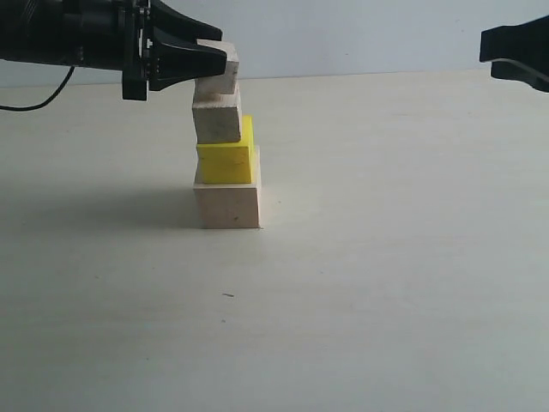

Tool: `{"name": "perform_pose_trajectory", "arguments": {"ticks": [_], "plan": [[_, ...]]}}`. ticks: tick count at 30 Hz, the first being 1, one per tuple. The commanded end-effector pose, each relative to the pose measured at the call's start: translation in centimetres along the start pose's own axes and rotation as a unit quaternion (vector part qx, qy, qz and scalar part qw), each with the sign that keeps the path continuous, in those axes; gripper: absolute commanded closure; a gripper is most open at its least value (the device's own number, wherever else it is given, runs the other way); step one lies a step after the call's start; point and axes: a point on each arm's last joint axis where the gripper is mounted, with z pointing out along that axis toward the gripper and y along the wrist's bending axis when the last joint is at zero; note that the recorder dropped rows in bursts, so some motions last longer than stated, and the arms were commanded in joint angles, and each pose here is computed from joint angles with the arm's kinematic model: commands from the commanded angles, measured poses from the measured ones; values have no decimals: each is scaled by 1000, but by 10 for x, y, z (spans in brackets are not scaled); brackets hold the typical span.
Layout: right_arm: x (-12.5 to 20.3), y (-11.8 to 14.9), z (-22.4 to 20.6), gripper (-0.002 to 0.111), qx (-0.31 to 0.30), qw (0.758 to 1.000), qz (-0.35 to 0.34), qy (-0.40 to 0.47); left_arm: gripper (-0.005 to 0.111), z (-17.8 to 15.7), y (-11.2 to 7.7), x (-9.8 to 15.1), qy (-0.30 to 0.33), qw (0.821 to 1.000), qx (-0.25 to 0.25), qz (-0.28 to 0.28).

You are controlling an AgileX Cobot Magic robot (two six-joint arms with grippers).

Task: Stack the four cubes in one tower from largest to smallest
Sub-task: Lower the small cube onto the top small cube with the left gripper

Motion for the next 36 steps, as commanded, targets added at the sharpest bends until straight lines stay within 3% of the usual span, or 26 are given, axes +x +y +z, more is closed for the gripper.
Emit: {"name": "perform_pose_trajectory", "arguments": {"ticks": [1,28,30,33,36], "plan": [[-1,-1,-1,108,2,1000,-2,-8,107,1,0,-2,2,1000,6,2],[-1,-1,-1,108,2,1000,-2,-9,106,1,1,-1,-7,1000,1,2],[-1,-1,-1,108,2,1000,-2,-9,96,1,1,-1,-6,1000,1,3],[-1,-1,-1,108,2,1000,-2,-9,67,1,1,-1,-6,1000,1,3],[-1,-1,-1,108,2,1000,-2,-10,55,1,1,-1,-9,1000,0,1]]}}
